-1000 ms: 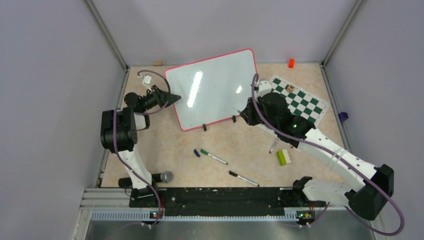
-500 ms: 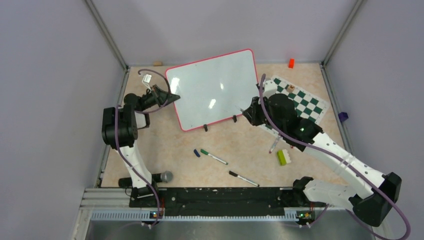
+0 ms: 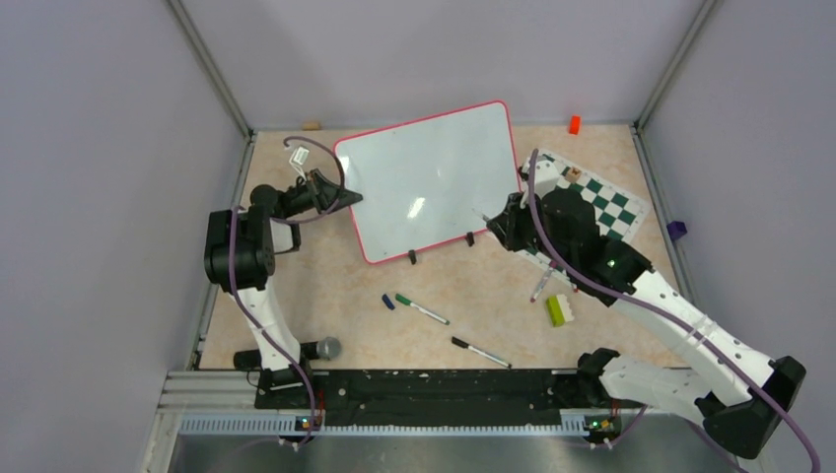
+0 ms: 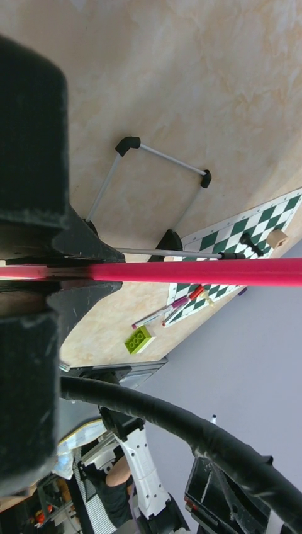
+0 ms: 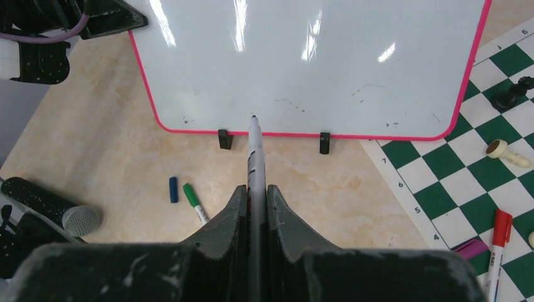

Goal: Write a sentence on the whiteboard
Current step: Move the whiteboard to the center of the board.

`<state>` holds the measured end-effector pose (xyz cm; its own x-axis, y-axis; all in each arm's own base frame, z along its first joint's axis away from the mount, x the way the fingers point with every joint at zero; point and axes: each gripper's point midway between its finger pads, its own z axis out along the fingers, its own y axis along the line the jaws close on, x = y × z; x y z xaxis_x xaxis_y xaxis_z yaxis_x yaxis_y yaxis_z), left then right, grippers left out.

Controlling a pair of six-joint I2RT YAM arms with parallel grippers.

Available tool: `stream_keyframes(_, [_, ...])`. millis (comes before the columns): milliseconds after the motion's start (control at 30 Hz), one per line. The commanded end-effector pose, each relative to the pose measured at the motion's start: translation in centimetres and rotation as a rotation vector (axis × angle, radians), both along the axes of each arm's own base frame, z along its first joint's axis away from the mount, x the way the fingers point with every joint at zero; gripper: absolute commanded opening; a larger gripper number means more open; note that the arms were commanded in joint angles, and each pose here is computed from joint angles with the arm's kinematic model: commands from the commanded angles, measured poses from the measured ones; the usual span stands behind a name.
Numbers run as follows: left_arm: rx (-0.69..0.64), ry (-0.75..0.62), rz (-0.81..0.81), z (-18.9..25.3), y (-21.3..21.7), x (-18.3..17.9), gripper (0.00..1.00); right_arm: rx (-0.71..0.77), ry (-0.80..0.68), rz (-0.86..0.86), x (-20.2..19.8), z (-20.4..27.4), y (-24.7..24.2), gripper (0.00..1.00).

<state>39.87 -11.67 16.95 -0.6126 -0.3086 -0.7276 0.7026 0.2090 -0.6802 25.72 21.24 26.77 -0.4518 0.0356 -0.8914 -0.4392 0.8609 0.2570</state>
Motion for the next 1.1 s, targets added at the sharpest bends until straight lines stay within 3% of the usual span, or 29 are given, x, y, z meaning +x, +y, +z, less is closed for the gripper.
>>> stream_keyframes(0, [0.068, -0.088, -0.133, 0.6, -1.2, -3.6, 0.00, 0.014, -0.045, -0.017, -0.1, 1.8, -0.8, 0.00])
stream_keyframes(300, [0.089, -0.114, -0.157, 0.6, -1.6, -6.2, 0.00, 0.019, -0.056, -0.021, -0.2, 2.3, -1.0, 0.00])
stream_keyframes(667, [0.093, -0.126, -0.178, 0.6, -2.2, -6.6, 0.00, 0.027, -0.047, -0.017, -0.1, 2.0, -0.7, 0.00])
stream_keyframes(867, [0.093, -0.141, -0.168, 0.8, -2.2, -6.7, 0.10, 0.030, -0.041, -0.010, 0.0, 1.8, -0.4, 0.00])
stream_keyframes(1067, [0.095, -0.180, -0.127, 1.3, -1.9, -7.2, 0.08, 0.024, -0.037, -0.014, 0.2, 1.6, -0.3, 0.00])
